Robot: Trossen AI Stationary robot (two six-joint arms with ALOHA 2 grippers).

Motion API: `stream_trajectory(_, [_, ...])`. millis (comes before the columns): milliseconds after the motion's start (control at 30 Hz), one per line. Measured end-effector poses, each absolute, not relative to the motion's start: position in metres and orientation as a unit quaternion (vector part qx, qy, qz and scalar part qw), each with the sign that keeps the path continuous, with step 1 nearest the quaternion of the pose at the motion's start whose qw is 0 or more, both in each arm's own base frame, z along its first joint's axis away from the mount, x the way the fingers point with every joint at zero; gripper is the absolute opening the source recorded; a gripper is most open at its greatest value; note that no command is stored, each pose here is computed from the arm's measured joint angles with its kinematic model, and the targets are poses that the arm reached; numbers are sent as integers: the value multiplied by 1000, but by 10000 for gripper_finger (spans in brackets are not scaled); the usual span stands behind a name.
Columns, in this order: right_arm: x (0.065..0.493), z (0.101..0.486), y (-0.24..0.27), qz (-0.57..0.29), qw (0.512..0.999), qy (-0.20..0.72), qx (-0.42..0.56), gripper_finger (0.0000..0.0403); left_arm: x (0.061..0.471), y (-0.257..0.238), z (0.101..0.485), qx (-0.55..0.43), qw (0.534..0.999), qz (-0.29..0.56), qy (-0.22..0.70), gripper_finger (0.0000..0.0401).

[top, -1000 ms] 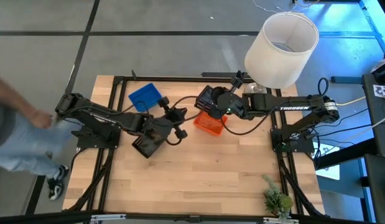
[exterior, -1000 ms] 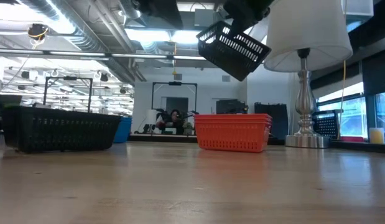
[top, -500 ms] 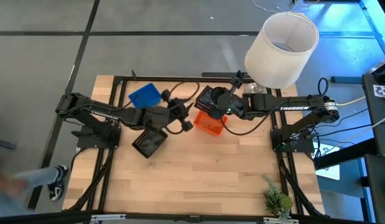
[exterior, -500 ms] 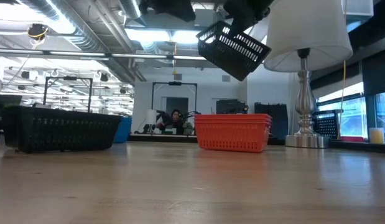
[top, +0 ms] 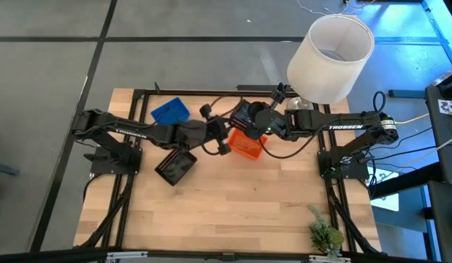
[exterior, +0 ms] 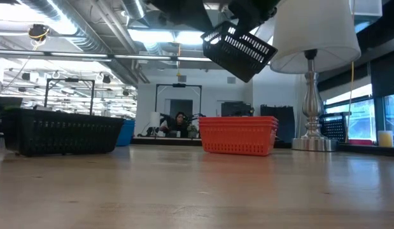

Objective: Stack baskets by color
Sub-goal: Stack the right black bin on top of the left black bin

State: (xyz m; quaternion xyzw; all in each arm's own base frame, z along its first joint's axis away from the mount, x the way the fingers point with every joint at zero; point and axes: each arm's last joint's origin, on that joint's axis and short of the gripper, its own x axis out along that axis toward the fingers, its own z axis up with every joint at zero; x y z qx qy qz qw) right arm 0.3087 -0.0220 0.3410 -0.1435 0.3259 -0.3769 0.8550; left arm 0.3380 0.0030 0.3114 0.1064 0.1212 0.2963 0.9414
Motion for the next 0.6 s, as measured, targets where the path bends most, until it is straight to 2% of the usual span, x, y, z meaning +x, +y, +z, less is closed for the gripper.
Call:
stream_trajectory(333, [309, 341, -23, -378, 854, 327, -144, 0, 338, -2, 314, 158, 934, 295, 123, 75])
stream_trajectory(467, [309, 341, -23, -378, 854, 327, -144, 0, 335, -9, 318, 206, 906, 346, 131, 75])
stream_trajectory(600, [309, 341, -23, -379, 854, 327, -143, 0, 336, -8, 317, 189, 910, 347, 126, 75])
